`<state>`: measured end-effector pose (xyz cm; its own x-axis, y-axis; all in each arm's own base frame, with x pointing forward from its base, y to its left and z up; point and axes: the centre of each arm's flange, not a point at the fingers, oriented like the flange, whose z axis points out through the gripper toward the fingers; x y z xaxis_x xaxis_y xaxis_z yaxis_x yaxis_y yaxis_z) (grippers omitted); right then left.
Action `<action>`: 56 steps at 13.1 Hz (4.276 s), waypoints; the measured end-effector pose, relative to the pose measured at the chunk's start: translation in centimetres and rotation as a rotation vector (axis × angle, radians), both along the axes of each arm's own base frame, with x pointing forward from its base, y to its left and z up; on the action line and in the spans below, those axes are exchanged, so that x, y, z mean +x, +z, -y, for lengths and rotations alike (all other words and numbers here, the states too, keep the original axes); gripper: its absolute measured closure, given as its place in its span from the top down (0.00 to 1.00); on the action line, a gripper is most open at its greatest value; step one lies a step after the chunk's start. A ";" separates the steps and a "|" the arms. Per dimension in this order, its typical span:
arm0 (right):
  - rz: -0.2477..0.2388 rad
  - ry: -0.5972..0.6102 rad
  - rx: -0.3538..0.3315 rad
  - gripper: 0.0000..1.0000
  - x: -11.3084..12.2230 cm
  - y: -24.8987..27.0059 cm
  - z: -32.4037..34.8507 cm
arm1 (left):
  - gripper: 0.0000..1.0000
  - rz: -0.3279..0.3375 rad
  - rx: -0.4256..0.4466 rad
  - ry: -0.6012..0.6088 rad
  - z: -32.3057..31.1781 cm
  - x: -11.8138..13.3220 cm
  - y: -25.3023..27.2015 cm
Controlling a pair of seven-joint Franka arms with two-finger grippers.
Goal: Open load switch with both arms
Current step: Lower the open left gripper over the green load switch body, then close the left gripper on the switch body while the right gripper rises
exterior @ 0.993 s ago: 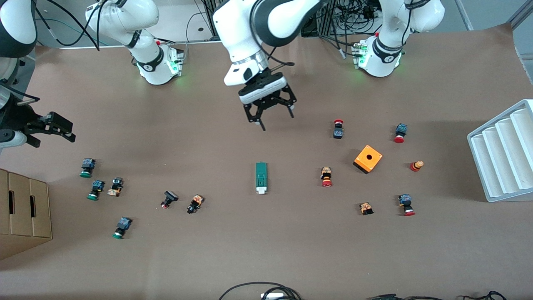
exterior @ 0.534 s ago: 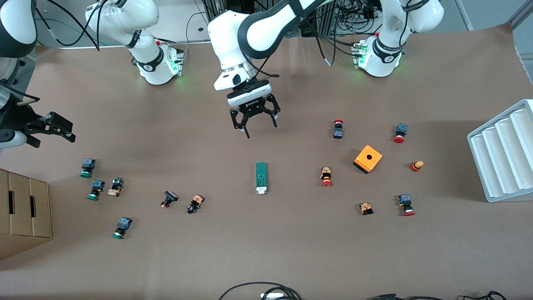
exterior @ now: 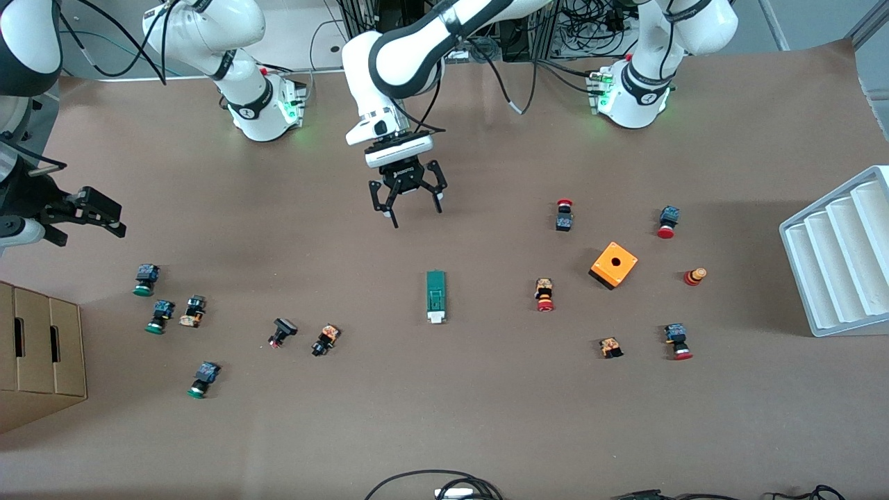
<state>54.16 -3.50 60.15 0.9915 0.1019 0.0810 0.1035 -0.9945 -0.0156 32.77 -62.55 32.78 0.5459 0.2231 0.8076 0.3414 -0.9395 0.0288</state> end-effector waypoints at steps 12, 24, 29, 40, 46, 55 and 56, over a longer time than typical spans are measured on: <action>0.003 0.002 0.000 1.00 0.0 0.1 -0.1 | 1.00 0.109 0.012 -0.027 0.8 -1.7 -6.8; 0.003 0.002 0.000 1.00 0.0 0.1 -0.1 | 1.00 0.062 -0.009 -0.161 -0.9 -3.6 -7.4; 0.003 0.002 0.000 1.00 0.0 0.1 -0.1 | 1.00 0.047 0.038 -0.191 -3.5 -3.7 -9.1; 0.000 -0.001 -0.002 1.00 0.3 -0.3 0.0 | 1.00 0.206 -0.074 -0.215 -5.4 -2.8 -14.6; -0.013 0.005 -0.004 1.00 0.6 -0.9 -0.3 | 1.00 0.282 -0.029 -0.189 -6.7 -2.3 -18.3; -0.024 0.008 -0.006 1.00 0.9 -1.6 -0.6 | 1.00 0.325 0.005 -0.246 -5.7 -0.9 -22.6; -0.025 0.009 -0.006 1.00 0.9 -1.6 -0.6 | 1.00 0.337 0.011 -0.241 -6.0 0.0 -22.6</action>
<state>55.08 -2.87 58.57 0.9922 0.1116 0.0560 0.1125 -0.9936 -0.0121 32.75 -56.59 10.19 0.2859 0.1116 0.9518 0.0851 -0.9922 0.0908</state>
